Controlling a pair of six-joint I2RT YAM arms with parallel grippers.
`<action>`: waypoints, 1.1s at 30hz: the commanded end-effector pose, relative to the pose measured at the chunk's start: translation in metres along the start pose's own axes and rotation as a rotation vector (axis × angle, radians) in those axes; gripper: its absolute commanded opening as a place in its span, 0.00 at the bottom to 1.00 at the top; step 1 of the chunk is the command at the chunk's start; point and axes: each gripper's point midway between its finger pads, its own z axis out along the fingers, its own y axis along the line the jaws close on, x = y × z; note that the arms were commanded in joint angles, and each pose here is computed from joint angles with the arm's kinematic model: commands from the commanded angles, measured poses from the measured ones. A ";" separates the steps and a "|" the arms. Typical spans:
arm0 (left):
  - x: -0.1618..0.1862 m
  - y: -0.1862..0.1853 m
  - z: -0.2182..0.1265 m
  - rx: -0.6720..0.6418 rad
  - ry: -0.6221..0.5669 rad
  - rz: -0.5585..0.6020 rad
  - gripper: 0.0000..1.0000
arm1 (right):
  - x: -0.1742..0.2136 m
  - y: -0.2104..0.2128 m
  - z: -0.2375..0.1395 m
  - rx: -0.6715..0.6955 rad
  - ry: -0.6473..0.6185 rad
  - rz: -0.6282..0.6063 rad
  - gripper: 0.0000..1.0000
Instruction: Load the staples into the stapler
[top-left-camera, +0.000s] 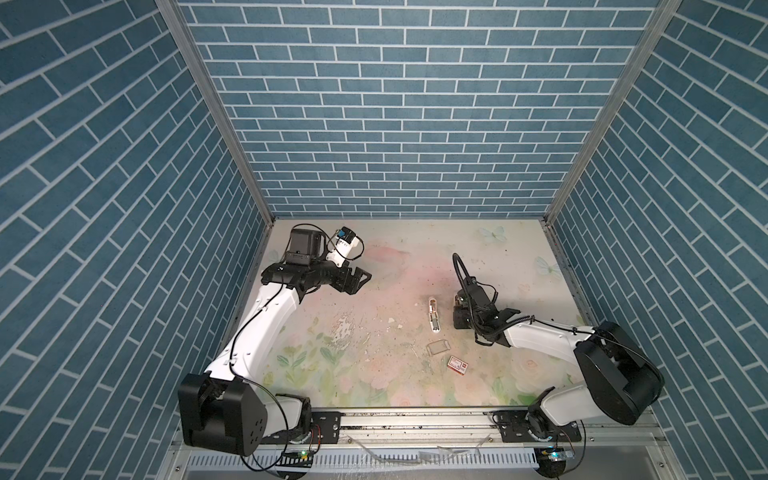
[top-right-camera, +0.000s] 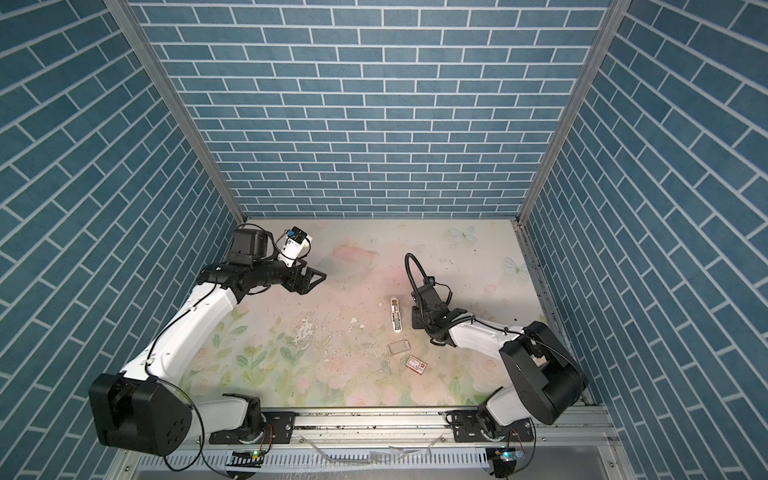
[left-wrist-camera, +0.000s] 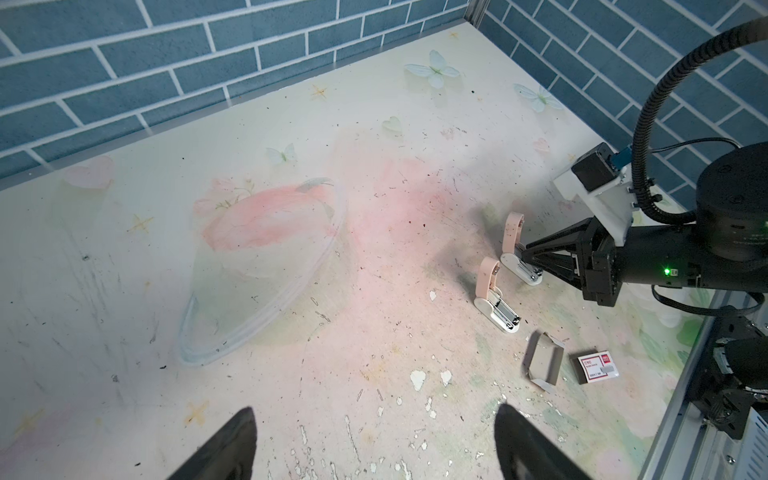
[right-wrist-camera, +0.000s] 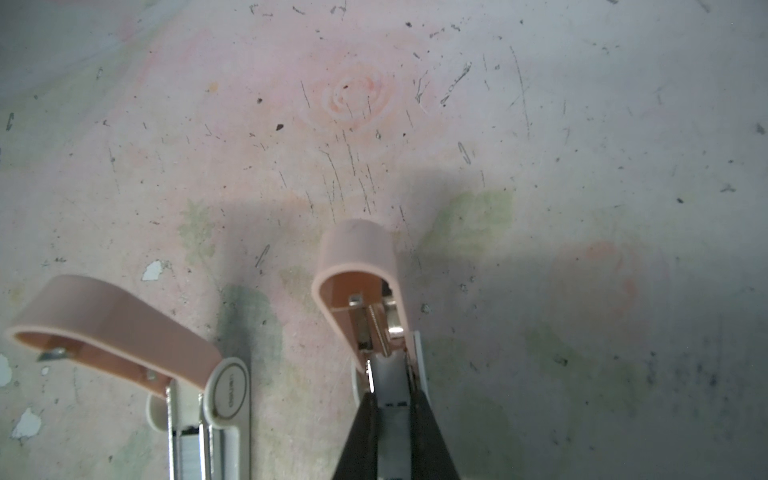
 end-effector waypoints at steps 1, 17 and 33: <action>0.002 0.004 0.001 -0.006 0.010 -0.004 0.90 | 0.007 -0.006 0.004 0.017 0.012 -0.037 0.10; 0.001 0.005 -0.001 -0.010 0.003 -0.004 0.90 | 0.003 0.000 -0.005 -0.017 0.007 -0.037 0.10; 0.001 0.004 -0.001 -0.007 -0.002 -0.003 0.90 | 0.011 0.004 -0.001 -0.051 0.031 -0.017 0.10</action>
